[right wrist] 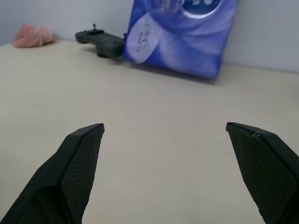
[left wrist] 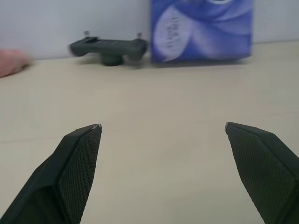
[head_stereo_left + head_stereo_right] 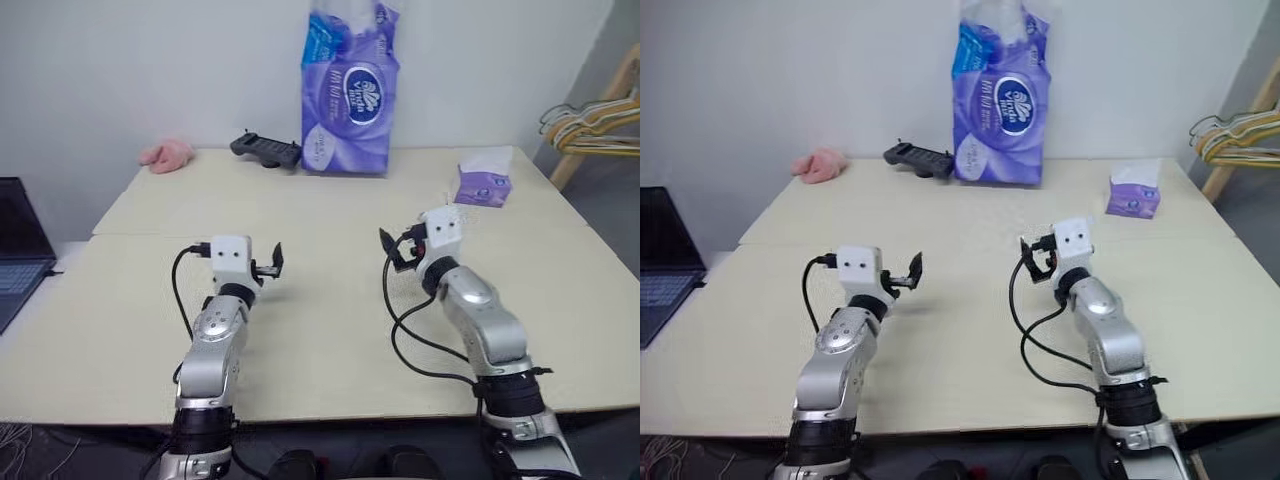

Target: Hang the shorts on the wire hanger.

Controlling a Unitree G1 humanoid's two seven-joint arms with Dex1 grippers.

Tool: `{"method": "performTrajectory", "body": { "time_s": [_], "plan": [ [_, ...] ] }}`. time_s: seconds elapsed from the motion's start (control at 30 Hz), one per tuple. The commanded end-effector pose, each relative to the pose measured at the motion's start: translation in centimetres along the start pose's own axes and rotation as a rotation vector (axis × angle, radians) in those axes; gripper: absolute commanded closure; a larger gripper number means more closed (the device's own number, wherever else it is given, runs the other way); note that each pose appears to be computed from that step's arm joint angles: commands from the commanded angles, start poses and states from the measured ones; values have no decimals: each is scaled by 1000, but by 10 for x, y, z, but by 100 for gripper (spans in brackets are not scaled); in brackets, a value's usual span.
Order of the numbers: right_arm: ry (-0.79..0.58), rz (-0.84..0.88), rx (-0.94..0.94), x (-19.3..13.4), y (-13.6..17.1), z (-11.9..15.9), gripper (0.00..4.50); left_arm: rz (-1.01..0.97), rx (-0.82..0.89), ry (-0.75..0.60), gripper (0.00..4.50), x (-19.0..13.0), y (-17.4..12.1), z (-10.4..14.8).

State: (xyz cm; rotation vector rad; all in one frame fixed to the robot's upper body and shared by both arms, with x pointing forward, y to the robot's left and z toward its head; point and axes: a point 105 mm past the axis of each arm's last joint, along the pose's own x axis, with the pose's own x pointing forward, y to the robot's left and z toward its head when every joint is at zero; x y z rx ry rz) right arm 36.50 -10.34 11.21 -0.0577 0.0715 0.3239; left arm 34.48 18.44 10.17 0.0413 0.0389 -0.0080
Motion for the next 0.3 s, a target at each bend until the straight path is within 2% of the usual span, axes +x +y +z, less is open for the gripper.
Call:
{"method": "performTrajectory", "body": {
  "time_s": [0.03, 0.3],
  "plan": [
    [-53, -46, -6, -2, -12, 7, 5, -17, -19, -54, 0, 0, -2, 13],
    [-47, -62, -5, 2, -16, 0, 5, 1, -32, -48, 0, 7, 4, 9]
  ]
}}
